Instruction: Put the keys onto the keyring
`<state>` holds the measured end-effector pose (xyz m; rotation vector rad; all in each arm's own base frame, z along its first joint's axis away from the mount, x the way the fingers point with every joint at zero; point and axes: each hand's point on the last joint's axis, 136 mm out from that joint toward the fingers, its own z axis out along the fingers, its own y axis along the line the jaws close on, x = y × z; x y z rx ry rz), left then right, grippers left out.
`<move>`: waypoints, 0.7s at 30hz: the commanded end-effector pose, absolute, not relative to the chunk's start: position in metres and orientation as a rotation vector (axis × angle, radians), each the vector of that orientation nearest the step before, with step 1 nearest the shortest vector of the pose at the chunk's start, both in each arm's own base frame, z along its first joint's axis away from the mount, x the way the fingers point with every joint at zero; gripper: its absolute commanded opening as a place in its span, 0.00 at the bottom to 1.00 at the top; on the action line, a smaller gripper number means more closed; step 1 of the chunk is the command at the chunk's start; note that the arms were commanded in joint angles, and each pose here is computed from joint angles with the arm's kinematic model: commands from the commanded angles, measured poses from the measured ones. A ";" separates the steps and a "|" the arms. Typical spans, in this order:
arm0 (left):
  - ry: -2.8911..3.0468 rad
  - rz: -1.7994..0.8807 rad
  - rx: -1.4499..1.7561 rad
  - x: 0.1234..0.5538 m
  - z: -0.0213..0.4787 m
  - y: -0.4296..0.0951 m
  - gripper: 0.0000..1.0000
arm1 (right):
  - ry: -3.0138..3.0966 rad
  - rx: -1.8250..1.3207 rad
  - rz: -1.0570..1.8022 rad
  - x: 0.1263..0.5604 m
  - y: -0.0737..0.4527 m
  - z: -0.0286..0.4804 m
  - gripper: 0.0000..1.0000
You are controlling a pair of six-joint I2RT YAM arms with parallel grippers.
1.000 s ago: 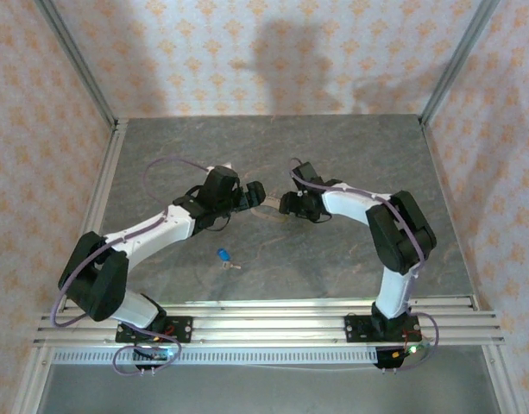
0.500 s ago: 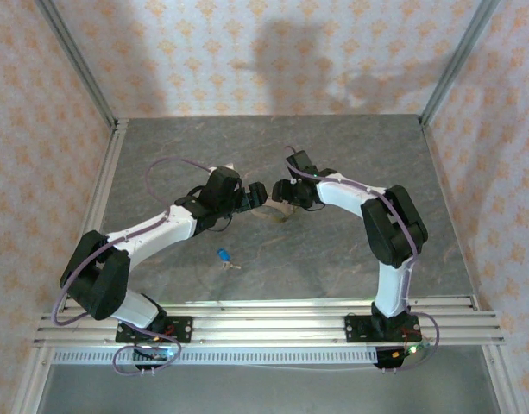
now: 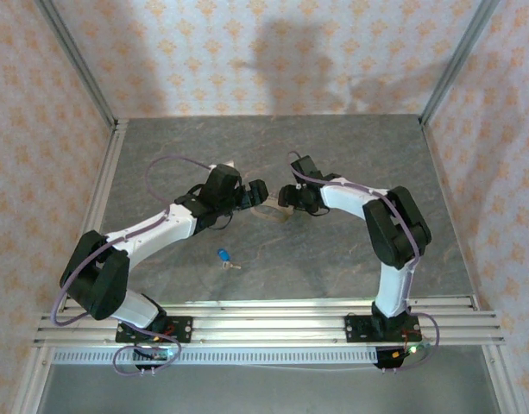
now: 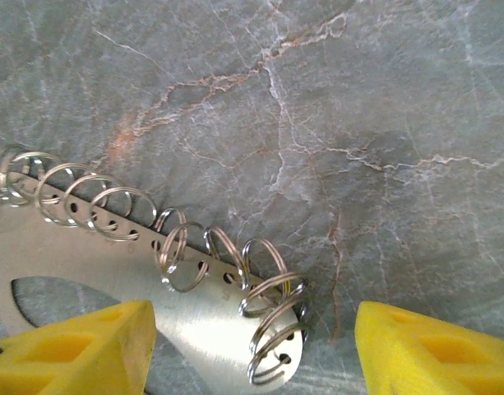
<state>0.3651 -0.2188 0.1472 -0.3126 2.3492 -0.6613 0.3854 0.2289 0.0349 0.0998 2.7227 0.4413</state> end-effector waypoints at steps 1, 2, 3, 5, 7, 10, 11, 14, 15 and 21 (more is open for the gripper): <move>2.322 -0.660 -0.305 0.372 0.158 -0.224 0.99 | 2.711 0.073 0.432 0.394 0.232 0.030 0.65; 2.322 -0.661 -0.306 0.373 0.158 -0.224 0.99 | 2.714 0.070 0.441 0.394 0.233 0.030 0.65; 2.323 -0.663 -0.306 0.373 0.158 -0.225 0.99 | 2.715 0.069 0.450 0.394 0.234 0.029 0.65; 2.327 -0.662 -0.303 0.374 0.157 -0.227 0.99 | 2.717 0.061 0.471 0.393 0.237 0.030 0.64; 2.327 -0.662 -0.302 0.375 0.157 -0.228 0.99 | 2.717 0.058 0.494 0.392 0.239 0.031 0.64; 2.331 -0.665 -0.295 0.376 0.156 -0.231 0.99 | 2.718 0.060 0.543 0.387 0.243 0.033 0.63; 2.331 -0.667 -0.293 0.376 0.156 -0.232 0.99 | 2.720 0.060 0.561 0.385 0.244 0.033 0.62; 2.334 -0.666 -0.291 0.376 0.155 -0.233 0.99 | 2.717 0.071 0.609 0.379 0.247 0.035 0.61; 2.332 -0.667 -0.291 0.376 0.155 -0.233 0.99 | 2.716 0.077 0.618 0.377 0.247 0.035 0.61; 2.333 -0.668 -0.287 0.375 0.155 -0.235 0.99 | 2.712 0.086 0.686 0.366 0.249 0.039 0.58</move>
